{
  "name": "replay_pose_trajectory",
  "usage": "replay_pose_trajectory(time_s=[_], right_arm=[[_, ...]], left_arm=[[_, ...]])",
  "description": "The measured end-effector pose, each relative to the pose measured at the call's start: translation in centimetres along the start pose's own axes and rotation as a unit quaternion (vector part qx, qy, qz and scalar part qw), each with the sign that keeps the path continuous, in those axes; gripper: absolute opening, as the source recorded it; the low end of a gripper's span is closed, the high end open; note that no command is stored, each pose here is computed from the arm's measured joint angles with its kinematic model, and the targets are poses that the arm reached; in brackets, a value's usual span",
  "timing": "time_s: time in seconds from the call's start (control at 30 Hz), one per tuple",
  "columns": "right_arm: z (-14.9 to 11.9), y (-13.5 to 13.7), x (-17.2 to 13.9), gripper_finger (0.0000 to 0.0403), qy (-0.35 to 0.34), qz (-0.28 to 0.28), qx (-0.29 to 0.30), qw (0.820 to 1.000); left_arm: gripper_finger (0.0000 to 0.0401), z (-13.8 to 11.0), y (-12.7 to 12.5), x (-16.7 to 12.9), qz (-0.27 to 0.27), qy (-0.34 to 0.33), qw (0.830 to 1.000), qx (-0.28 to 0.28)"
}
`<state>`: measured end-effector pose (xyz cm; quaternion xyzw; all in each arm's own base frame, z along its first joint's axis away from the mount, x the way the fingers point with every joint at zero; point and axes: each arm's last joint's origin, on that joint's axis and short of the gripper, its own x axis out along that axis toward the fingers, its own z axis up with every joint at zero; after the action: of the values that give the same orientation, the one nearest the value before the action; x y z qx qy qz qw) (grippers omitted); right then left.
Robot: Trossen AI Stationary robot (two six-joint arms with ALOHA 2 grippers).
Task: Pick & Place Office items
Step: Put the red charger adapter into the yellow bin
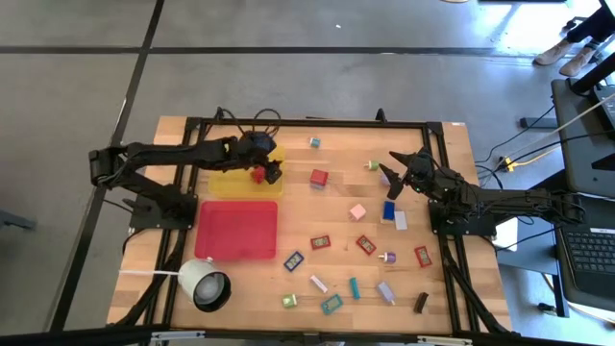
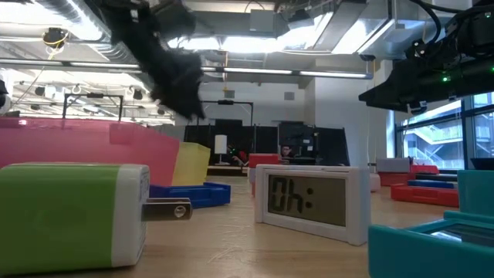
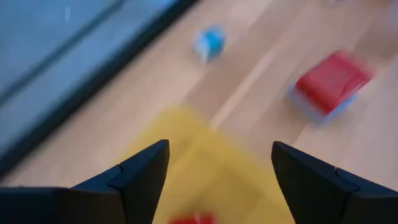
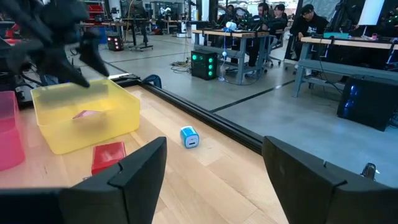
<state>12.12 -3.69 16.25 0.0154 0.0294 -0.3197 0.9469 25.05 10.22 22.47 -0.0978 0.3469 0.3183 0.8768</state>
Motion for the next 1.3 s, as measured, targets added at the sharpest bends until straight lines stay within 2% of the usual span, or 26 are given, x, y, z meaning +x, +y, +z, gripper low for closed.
replay_pose_trajectory(time_s=[0.1, 0.2, 0.37, 0.5, 0.63, 0.7, 0.77, 0.83, 0.93, 1.0, 1.07, 1.13, 1.2, 1.3], right_arm=[[0.0, 0.0, 0.0, 0.0269, 0.000, 0.000, 0.000, 1.000], [0.0, 0.0, 0.0, 0.0269, 0.000, 0.000, 0.000, 1.000], [0.0, 0.0, 0.0, 0.0269, 0.000, 0.000, 0.000, 1.000], [0.0, 0.0, 0.0, 0.0269, 0.000, 0.000, 0.000, 1.000], [0.0, 0.0, 0.0, 0.0269, 0.000, 0.000, 0.000, 1.000], [0.0, 0.0, 0.0, 0.0269, 0.000, 0.000, 0.000, 1.000], [0.0, 0.0, 0.0, 0.0269, 0.000, 0.000, 0.000, 1.000], [0.0, 0.0, 0.0, 0.0269, 0.000, 0.000, 0.000, 1.000], [0.0, 0.0, 0.0, 0.0269, 0.000, 0.000, 0.000, 1.000], [0.0, 0.0, 0.0, 0.0269, 0.000, 0.000, 0.000, 1.000], [0.0, 0.0, 0.0, 0.0269, 0.000, 0.000, 0.000, 1.000], [0.0, 0.0, 0.0, 0.0269, 0.000, 0.000, 0.000, 1.000], [0.0, 0.0, 0.0, 0.0269, 0.000, 0.000, 0.000, 1.000], [0.0, 0.0, 0.0, 0.0269, 0.000, 0.000, 0.000, 1.000]], left_arm=[[0.0281, 1.7, -0.7, -0.3, -0.024, -0.083, 0.996, 0.027], [0.0281, 3.1, -1.3, -0.7, -0.054, -0.159, 0.985, 0.024], [0.0281, 4.5, -2.0, -1.2, -0.100, -0.239, 0.965, 0.029], [0.0281, 4.8, -3.2, -0.5, -0.149, -0.274, 0.947, 0.074], [0.0281, 4.0, -5.0, 1.3, -0.214, -0.274, 0.925, 0.152], [0.0281, 3.3, -5.7, 2.3, -0.230, -0.263, 0.916, 0.196], [0.0281, 2.8, -6.3, 3.4, -0.222, -0.260, 0.911, 0.232], [0.0281, 2.4, -6.6, 4.4, -0.188, -0.266, 0.910, 0.255], [0.0281, 2.3, -6.7, 5.9, -0.102, -0.287, 0.916, 0.262], [0.0281, 2.2, -6.6, 6.7, -0.050, -0.291, 0.922, 0.249], [0.0281, 2.0, -6.6, 7.5, -0.027, -0.290, 0.933, 0.210], [0.0281, 1.4, -6.7, 8.3, -0.041, -0.276, 0.947, 0.161], [0.0281, 0.8, -7.0, 8.9, -0.078, -0.263, 0.953, 0.132], [0.0281, 0.2, -7.4, 9.7, -0.118, -0.254, 0.949, 0.144]])
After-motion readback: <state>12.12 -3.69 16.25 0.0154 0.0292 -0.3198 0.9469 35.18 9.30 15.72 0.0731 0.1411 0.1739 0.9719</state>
